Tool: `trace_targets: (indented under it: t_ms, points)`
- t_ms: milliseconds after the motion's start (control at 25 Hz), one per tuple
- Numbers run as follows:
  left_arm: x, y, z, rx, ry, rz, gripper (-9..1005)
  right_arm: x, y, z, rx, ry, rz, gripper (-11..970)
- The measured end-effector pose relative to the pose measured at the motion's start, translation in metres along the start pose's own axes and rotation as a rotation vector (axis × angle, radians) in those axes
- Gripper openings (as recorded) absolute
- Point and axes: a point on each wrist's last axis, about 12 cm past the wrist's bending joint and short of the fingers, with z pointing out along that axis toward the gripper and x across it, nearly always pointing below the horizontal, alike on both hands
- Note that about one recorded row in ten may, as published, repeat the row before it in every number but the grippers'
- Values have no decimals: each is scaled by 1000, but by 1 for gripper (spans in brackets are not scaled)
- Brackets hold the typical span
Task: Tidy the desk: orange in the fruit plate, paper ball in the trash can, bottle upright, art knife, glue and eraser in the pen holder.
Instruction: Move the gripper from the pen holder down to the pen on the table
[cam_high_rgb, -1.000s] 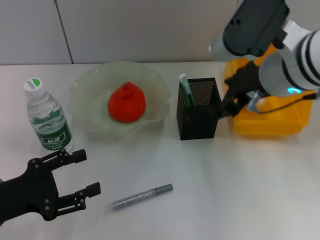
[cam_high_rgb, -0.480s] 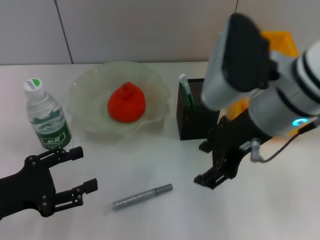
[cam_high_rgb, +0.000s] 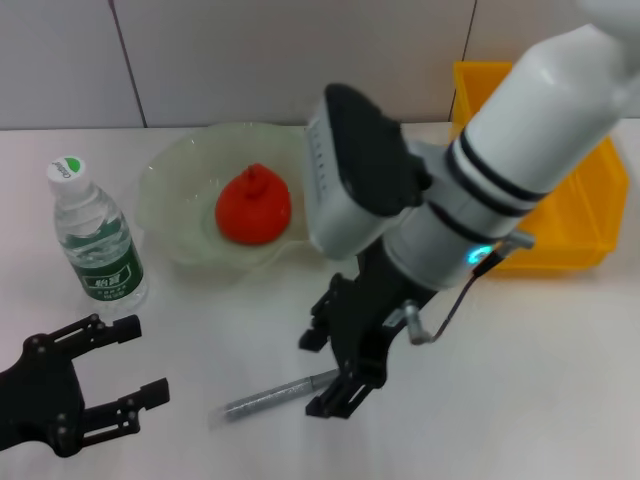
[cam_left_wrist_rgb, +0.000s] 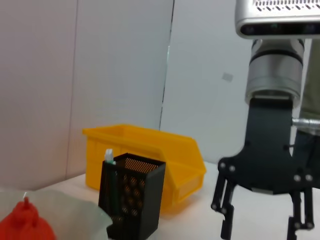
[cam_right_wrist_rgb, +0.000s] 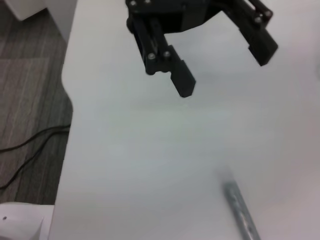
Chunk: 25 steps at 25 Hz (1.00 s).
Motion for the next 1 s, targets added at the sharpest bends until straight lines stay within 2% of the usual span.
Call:
trace_targets:
  t_ms: [200, 520, 1000]
  points:
    - [4, -4, -9, -19, 8, -14, 802, -4, 2, 22, -14, -50, -92, 709]
    - [7, -6, -17, -33, 19, -38, 802, 0, 0, 57, 53, -88, -149, 682]
    - [9, -8, -15, -28, 18, -55, 802, 16, -4, 80, 67, -157, -130, 640]
